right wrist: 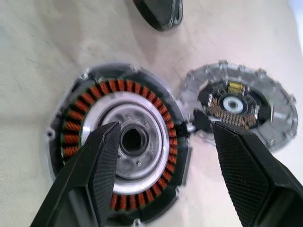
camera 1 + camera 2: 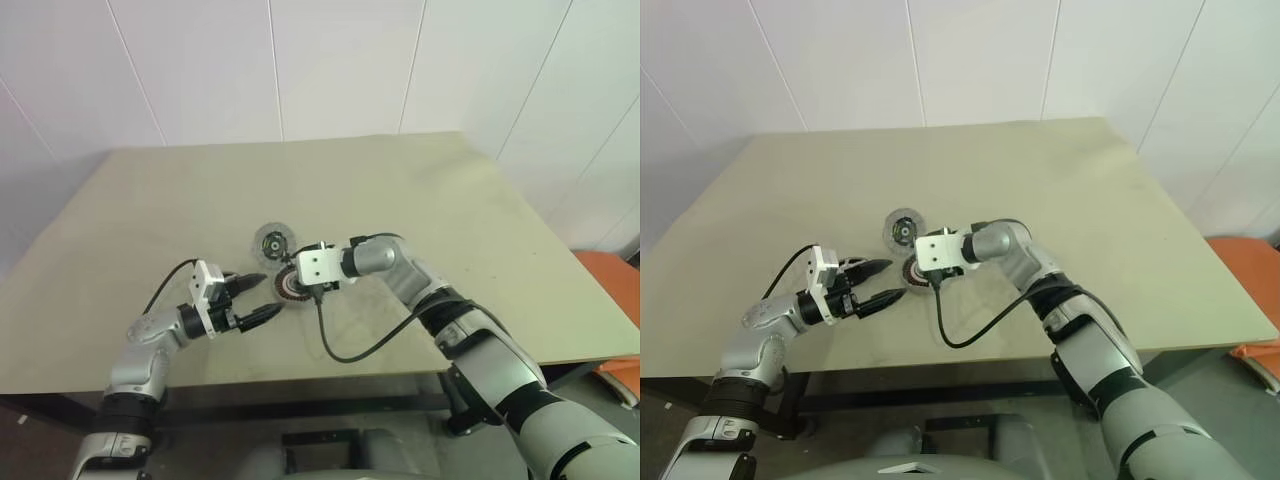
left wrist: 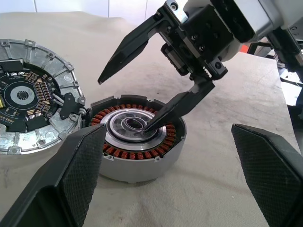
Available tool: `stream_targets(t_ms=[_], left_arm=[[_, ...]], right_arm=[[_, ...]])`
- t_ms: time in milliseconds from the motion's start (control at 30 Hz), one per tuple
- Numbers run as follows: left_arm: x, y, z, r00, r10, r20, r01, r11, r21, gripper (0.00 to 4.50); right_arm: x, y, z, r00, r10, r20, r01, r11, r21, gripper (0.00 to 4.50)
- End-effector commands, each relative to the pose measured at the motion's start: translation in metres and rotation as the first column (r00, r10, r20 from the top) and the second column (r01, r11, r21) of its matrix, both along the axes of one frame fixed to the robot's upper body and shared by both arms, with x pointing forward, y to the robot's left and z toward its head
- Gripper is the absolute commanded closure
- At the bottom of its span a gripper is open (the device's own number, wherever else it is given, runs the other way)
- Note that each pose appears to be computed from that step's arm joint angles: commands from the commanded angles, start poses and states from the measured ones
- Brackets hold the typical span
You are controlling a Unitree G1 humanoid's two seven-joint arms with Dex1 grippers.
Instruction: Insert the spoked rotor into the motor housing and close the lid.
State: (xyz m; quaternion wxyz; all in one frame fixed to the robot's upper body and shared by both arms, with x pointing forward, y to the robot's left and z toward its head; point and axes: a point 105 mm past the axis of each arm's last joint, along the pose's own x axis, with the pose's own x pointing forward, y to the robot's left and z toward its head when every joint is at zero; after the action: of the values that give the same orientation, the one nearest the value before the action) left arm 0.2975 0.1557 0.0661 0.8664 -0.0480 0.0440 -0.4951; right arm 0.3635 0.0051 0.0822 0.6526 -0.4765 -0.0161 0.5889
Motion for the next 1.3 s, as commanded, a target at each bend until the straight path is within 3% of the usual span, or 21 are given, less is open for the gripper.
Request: stream_targets(t_ms=[33,367,567,800,1067,1300], left_arm=[[0.003,-0.001,0.009,0.999,-0.002,0.042,0.001,1.0,0.003,0.0],[0.003,-0.001,0.008,0.999,0.004,0.041,-0.004,1.0,0.006,0.0],[0.004,-0.001,0.008,0.999,0.001,0.042,-0.001,1.0,0.009,0.0],[0.005,-0.002,0.007,0.999,0.003,0.041,-0.004,1.0,0.008,0.0],[0.006,-0.004,0.007,0.999,0.002,0.042,-0.002,1.0,0.005,0.0],[0.006,-0.003,0.006,0.999,0.008,0.042,-0.008,1.0,0.004,0.0]], right_arm=[[0.0,0.009,0.009,0.998,0.028,0.056,-0.029,0.999,0.017,1.25],[0.013,0.006,0.034,0.998,-0.022,0.064,0.016,0.995,0.095,1.25],[0.005,0.0,0.044,0.999,0.021,-0.044,-0.017,0.997,0.077,1.25],[0.002,-0.003,0.038,0.993,-0.033,-0.114,0.032,0.999,-0.013,1.25],[0.016,0.002,0.038,0.981,-0.168,-0.099,0.169,0.986,0.009,1.25],[0.016,-0.011,0.023,0.953,-0.267,-0.142,0.247,0.958,-0.146,1.25]])
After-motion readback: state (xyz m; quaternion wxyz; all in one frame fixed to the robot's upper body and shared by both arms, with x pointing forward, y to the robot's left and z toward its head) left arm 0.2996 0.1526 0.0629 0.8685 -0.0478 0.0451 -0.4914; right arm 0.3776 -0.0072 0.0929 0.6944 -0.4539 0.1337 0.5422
